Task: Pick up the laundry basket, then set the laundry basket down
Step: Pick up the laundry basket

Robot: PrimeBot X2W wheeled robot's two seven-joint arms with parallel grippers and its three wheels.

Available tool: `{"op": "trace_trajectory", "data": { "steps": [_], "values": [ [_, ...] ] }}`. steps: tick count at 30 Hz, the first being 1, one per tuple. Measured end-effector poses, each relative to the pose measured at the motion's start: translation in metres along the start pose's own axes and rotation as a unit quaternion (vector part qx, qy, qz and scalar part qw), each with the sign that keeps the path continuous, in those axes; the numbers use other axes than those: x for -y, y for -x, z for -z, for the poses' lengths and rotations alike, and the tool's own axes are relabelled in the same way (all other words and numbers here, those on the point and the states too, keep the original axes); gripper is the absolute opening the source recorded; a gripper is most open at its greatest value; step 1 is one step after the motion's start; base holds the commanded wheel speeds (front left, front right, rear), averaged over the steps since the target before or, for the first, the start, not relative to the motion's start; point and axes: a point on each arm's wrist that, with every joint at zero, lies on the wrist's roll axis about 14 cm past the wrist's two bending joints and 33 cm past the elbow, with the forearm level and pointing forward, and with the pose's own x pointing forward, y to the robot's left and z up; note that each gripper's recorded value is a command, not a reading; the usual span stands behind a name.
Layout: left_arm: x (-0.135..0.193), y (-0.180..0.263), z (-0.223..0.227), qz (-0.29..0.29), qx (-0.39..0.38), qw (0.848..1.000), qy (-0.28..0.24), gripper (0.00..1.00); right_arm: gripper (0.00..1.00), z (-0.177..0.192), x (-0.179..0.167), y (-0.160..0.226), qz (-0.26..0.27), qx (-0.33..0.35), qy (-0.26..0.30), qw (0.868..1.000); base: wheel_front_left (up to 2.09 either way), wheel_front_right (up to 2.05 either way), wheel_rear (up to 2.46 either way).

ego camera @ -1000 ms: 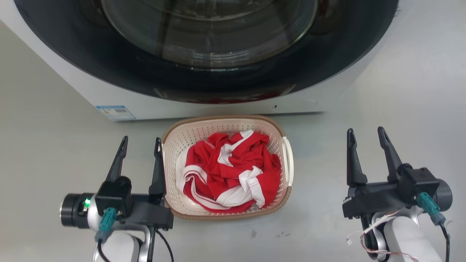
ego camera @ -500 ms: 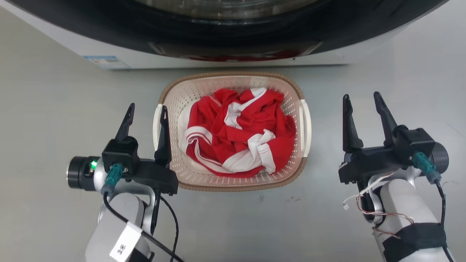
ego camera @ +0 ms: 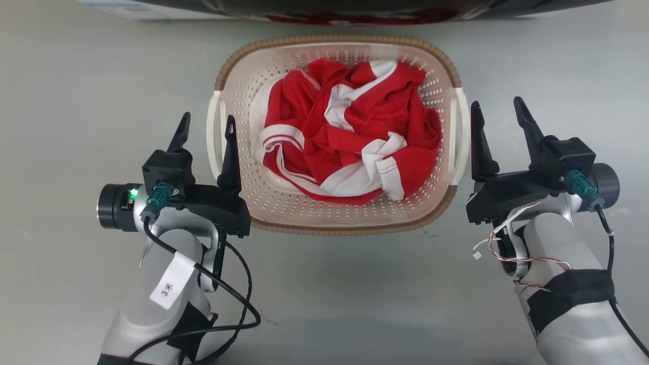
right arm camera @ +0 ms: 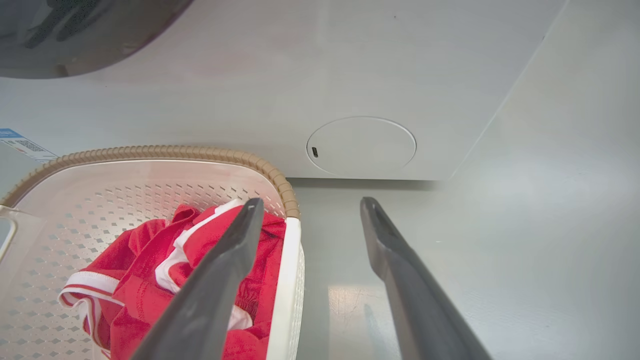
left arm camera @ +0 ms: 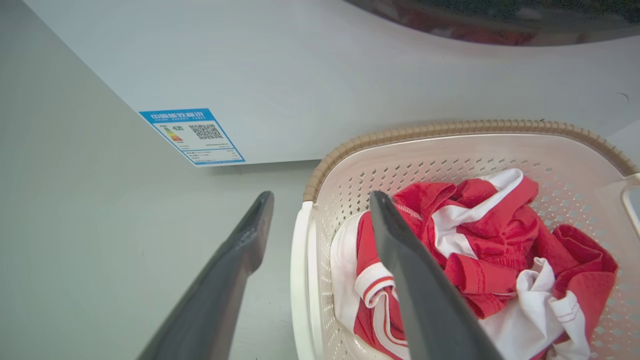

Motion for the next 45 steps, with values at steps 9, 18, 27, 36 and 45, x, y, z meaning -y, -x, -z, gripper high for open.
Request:
{"op": "trace_trajectory", "data": {
  "steps": [9, 18, 27, 36, 45],
  "values": [
    [-0.007, -0.006, 0.050, -0.011, -0.070, 0.997, 0.001, 1.00, 1.00, 0.042, -0.003, -0.012, -0.008, -0.050, -0.005, 0.999, 0.00, 0.00, 0.00],
    [-0.005, -0.010, 0.075, -0.007, -0.109, 0.994, -0.002, 1.00, 1.00, 0.066, -0.006, -0.018, -0.014, -0.083, -0.010, 0.996, 0.00, 0.00, 0.00],
    [-0.008, -0.010, 0.088, -0.012, -0.135, 0.991, 0.004, 1.00, 1.00, 0.078, -0.016, -0.022, -0.028, -0.105, -0.012, 0.994, 0.00, 0.00, 0.00],
    [-0.008, -0.010, 0.093, -0.012, -0.149, 0.989, 0.008, 1.00, 1.00, 0.084, -0.027, -0.024, -0.036, -0.117, -0.024, 0.992, 0.00, 0.00, 0.00],
    [-0.005, -0.015, 0.092, -0.009, -0.152, 0.988, 0.012, 1.00, 1.00, 0.088, -0.033, -0.026, -0.038, -0.125, -0.030, 0.991, 0.00, 0.00, 0.00]
  ]
}}
